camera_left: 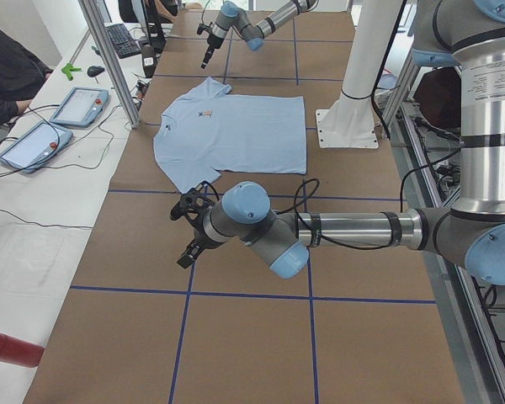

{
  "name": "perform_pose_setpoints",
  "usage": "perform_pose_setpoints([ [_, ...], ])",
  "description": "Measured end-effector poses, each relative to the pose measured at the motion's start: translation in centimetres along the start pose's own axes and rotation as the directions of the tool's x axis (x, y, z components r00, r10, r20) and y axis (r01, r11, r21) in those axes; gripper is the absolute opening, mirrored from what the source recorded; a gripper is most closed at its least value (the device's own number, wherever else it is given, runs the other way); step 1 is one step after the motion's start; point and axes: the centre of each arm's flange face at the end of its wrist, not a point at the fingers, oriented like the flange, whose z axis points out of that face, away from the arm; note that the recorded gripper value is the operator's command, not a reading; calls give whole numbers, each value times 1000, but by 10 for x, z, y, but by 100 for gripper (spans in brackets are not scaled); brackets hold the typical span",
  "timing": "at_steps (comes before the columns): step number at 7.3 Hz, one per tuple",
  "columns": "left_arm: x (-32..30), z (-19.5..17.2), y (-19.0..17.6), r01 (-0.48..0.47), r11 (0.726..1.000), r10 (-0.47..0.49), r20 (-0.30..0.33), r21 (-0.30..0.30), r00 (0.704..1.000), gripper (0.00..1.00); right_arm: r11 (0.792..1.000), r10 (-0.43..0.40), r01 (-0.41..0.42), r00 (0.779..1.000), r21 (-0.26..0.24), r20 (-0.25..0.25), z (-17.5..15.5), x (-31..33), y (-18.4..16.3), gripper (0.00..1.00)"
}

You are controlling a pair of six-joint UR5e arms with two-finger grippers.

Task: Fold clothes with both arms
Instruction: 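Grasp the sleeve nearest the right gripper and lift it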

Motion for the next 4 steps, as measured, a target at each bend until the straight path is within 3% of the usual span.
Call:
perform_pose_setpoints([
  [4, 0, 0, 1, 2, 1000, -2, -2, -1, 1000, 100, 1000, -31, 31, 1000, 3, -4, 27, -5, 32, 48],
])
